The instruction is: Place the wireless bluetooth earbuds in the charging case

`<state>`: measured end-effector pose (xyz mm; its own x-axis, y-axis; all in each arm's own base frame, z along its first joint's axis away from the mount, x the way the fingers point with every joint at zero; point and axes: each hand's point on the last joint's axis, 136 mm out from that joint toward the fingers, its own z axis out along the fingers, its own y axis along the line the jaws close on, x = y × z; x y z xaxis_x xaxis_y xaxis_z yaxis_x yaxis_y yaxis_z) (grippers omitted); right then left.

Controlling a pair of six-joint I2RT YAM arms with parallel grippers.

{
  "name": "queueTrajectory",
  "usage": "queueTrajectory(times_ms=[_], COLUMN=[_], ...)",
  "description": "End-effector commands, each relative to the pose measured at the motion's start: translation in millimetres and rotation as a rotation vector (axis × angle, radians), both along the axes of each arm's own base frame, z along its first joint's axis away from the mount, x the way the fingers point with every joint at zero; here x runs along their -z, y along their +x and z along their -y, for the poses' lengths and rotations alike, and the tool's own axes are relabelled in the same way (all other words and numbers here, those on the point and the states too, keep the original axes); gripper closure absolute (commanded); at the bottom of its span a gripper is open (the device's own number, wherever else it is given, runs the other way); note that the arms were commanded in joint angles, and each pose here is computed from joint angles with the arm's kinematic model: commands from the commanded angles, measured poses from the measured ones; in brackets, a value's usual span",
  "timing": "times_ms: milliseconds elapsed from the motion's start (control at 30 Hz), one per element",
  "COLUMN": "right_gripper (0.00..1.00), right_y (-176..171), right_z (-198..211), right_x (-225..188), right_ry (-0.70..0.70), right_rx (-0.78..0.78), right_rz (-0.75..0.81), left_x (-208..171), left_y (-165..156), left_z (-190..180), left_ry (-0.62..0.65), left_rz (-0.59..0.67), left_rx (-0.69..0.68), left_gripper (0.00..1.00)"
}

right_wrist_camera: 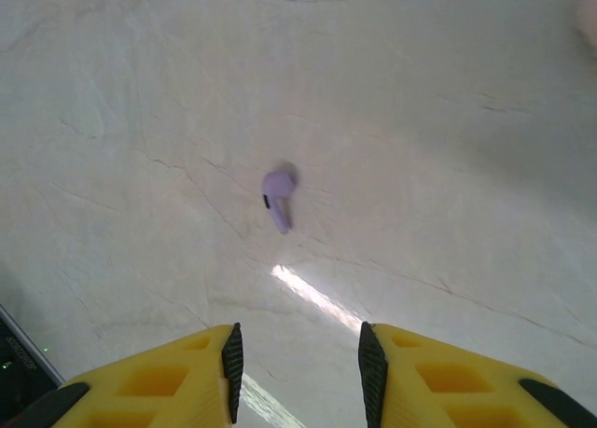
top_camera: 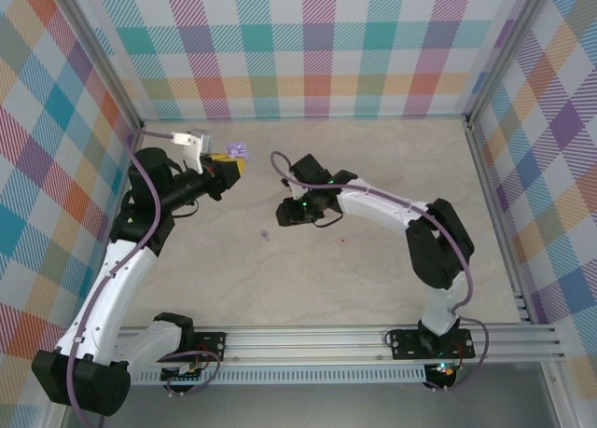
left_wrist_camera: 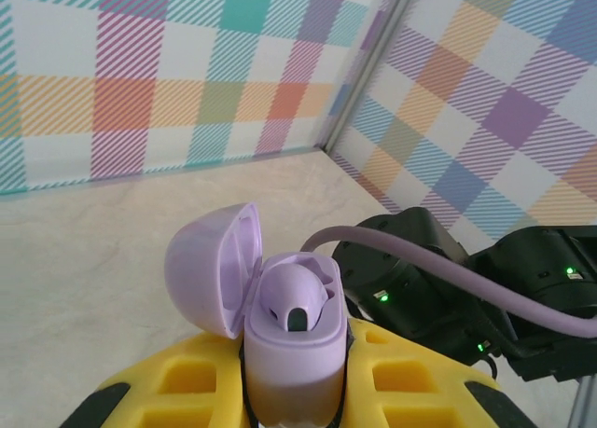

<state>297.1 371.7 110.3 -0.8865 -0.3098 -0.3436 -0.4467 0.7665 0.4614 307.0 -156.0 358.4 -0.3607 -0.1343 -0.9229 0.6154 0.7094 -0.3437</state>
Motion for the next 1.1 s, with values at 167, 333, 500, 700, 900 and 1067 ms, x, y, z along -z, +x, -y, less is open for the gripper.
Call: queueTrajectory(times_ms=[167, 333, 500, 700, 900, 1067], right_gripper=[0.56, 0.53, 0.52, 0.53, 0.54, 0.56], right_y=[-6, -9, -4, -1, 1, 2], right_z=[-41, -53, -55, -57, -59, -60], right_x=[15, 32, 49, 65, 76, 85], right_ry=[-0.061, -0.128, -0.219, -0.303, -0.363, -0.407], right_rx=[-0.092, -0.118, -0.108, -0.126, -0.138, -0.146], right_rz=[-0.022, -0.022, -0.009, -0.004, 0.009, 0.012], left_x=[-1, -1, 0, 1, 0, 0], left_y=[-1, -1, -1, -1, -1, -3], left_z=[-26, -35, -42, -45, -44, -42], left_ry=[0.054, 0.069, 0.083, 0.093, 0.085, 0.078], left_rz=[0.043, 0.055, 0.063, 0.068, 0.067, 0.068], left_rx=[-0.133, -0.176, -0.214, -0.227, -0.219, -0.205], left_gripper=[0.87, 0.87, 0.87, 0.87, 0.87, 0.86])
